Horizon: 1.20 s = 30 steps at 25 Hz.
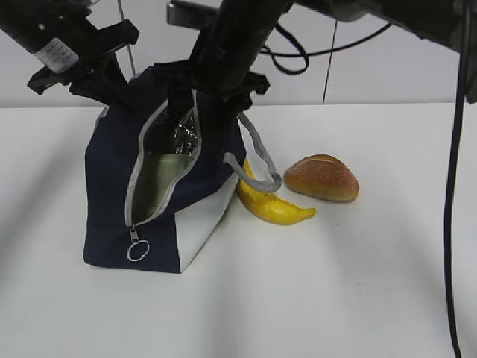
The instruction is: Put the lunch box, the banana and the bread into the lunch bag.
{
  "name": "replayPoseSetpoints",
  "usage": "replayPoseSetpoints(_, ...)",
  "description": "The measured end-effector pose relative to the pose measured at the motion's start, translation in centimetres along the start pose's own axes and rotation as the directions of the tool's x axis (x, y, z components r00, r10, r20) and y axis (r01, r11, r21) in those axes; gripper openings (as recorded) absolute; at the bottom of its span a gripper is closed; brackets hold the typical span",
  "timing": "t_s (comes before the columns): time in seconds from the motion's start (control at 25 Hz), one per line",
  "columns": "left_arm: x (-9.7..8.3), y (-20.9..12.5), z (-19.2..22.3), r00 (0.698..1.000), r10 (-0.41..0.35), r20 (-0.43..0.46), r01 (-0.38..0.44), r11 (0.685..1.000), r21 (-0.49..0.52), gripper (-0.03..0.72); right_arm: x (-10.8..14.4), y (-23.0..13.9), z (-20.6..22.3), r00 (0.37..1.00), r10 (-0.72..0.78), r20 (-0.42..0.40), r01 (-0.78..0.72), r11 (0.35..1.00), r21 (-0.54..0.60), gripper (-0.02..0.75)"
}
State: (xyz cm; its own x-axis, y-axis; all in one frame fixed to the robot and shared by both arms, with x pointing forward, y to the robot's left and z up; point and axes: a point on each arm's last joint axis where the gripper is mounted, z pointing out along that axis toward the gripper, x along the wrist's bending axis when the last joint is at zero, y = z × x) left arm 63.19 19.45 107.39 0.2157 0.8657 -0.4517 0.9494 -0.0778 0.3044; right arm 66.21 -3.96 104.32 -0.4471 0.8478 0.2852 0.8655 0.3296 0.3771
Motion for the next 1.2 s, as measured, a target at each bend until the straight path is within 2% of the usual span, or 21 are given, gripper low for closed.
replayPoseSetpoints(0.16, 0.0, 0.0, 0.0, 1.0, 0.0, 0.0, 0.0, 1.0, 0.001, -0.003, -0.2, 1.4, -3.4, 0.99, -0.067, 0.126, 0.079, 0.993, -0.092, 0.511)
replayPoseSetpoints(0.32, 0.0, 0.0, 0.0, 1.0, 0.0, -0.001, 0.0, 1.0, 0.001, -0.003, -1.2, 1.3, -6.2, 0.955, -0.101, 0.28, 0.137, 0.984, -0.113, 0.511)
replayPoseSetpoints(0.44, 0.0, 0.0, 0.0, 1.0, 0.0, -0.001, 0.0, 1.0, 0.002, -0.003, -2.6, 0.7, -7.8, 0.934, -0.098, 0.343, 0.141, 0.985, -0.101, 0.511)
replayPoseSetpoints(0.6, 0.0, 0.0, 0.0, 1.0, 0.0, -0.001, 0.0, 1.0, 0.003, -0.003, -4.5, -0.9, -8.6, 0.919, -0.123, 0.374, 0.143, 0.989, -0.027, 0.511)
replayPoseSetpoints(0.92, 0.0, 0.0, 0.0, 1.0, 0.0, -0.001, 0.0, 1.0, 0.003, -0.003, -5.5, -6.0, -7.2, 0.9, -0.254, 0.354, 0.198, 0.962, 0.186, 0.511)
replayPoseSetpoints(1.04, 0.0, 0.0, 0.0, 1.0, 0.0, -0.001, 0.0, 1.0, 0.003, -0.003, -5.7, -8.0, -6.3, 0.896, -0.29, 0.336, 0.239, 0.953, 0.183, 0.511)
replayPoseSetpoints(1.2, 0.0, 0.0, 0.0, 1.0, 0.0, -0.001, 0.0, 1.0, 0.003, -0.003, -6.1, -10.5, -5.1, 0.883, -0.331, 0.333, 0.309, 0.944, 0.119, 0.511)
